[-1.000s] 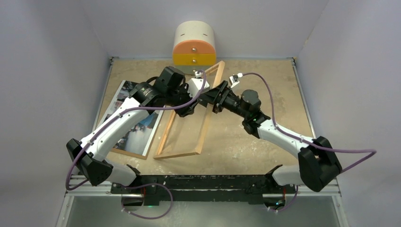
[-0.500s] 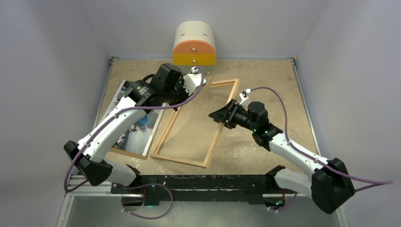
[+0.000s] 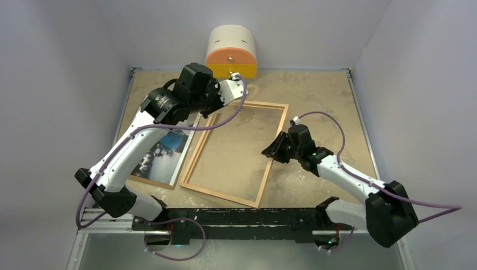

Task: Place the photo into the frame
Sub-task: Pick up the photo frame item from the photo frame, then place the photo frame at the center of the board.

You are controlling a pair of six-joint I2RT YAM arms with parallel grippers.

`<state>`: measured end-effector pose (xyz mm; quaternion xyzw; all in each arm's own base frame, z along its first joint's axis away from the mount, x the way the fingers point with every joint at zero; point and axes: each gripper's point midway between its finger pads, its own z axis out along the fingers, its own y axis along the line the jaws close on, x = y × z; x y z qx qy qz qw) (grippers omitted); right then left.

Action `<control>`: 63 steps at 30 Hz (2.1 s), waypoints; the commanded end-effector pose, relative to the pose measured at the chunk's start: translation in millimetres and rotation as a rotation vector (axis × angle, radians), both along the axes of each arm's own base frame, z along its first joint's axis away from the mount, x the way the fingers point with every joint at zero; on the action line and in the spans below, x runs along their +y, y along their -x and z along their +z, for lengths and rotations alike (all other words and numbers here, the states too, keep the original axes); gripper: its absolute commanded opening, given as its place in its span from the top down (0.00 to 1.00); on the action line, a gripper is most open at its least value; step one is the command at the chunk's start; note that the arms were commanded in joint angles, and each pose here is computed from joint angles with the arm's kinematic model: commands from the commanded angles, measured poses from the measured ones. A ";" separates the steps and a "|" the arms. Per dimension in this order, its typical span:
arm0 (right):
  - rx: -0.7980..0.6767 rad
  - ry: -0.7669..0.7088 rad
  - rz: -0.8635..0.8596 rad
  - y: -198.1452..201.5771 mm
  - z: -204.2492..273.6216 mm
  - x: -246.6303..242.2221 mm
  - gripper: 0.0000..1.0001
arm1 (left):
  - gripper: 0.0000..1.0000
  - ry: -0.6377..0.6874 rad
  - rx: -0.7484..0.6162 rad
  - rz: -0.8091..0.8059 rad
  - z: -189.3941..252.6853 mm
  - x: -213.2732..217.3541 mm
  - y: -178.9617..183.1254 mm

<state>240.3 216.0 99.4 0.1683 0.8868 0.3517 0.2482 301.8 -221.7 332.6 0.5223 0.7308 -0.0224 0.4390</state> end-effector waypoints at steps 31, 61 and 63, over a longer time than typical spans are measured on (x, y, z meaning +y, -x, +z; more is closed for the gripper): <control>0.362 0.211 -0.167 86.6 -78.5 -75.3 0.01 | 1.00 -0.078 -0.474 0.099 74.7 45.0 -26.9; -0.889 0.807 1.447 -106.0 16.8 174.8 0.01 | 1.00 -0.238 -0.600 0.466 120.5 149.0 -1.1; -0.909 0.787 1.505 -107.6 18.2 189.6 0.01 | 1.00 -0.250 -0.604 0.468 123.1 151.7 0.7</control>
